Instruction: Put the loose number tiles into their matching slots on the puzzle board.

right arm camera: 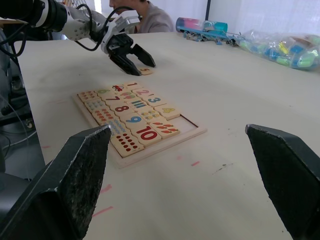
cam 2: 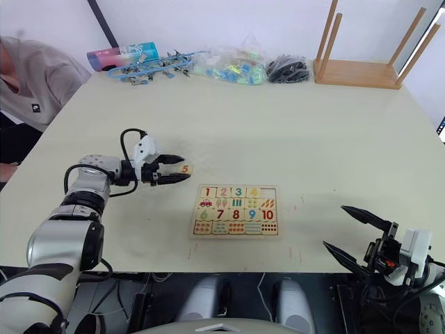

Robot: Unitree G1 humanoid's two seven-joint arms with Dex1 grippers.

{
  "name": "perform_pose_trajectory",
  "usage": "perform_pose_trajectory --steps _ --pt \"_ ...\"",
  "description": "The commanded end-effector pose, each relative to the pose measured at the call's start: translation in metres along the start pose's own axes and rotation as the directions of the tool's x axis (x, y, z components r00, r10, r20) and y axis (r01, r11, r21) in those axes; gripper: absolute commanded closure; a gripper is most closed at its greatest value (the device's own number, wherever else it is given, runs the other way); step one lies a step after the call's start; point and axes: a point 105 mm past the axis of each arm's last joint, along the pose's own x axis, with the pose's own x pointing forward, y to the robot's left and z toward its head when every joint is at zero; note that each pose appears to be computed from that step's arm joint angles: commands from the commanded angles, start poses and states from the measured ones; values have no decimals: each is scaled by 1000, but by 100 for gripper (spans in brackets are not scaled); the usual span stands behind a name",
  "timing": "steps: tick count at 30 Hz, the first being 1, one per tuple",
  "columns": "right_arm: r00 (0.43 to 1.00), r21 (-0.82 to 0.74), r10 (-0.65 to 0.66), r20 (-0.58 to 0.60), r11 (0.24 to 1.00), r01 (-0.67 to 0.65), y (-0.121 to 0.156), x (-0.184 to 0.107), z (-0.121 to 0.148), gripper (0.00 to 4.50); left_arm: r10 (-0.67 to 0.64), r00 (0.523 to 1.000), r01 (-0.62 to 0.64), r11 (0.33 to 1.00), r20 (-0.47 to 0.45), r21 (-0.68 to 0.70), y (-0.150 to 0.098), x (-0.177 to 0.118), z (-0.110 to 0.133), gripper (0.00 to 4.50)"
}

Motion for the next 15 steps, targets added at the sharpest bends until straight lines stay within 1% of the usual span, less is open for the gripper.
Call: perform_pose_trajectory --steps 1,5,8,15 --pt "1000 -40 3 1 999 -3 -2 0 7 0 -19 998 19 1000 -55 -2 -5 1 -11 181" --pt "1000 -48 2 1 999 -2 -4 0 7 0 -54 996 54 999 -64 0 -11 3 -14 181" --pt "1000 -48 3 -1 999 -3 -4 -1 7 0 -52 997 52 999 -65 -2 -10 2 -15 181" --pt "1000 -43 2 -2 999 -2 -3 -1 5 0 -77 994 76 997 -79 -13 -14 -8 -20 181"
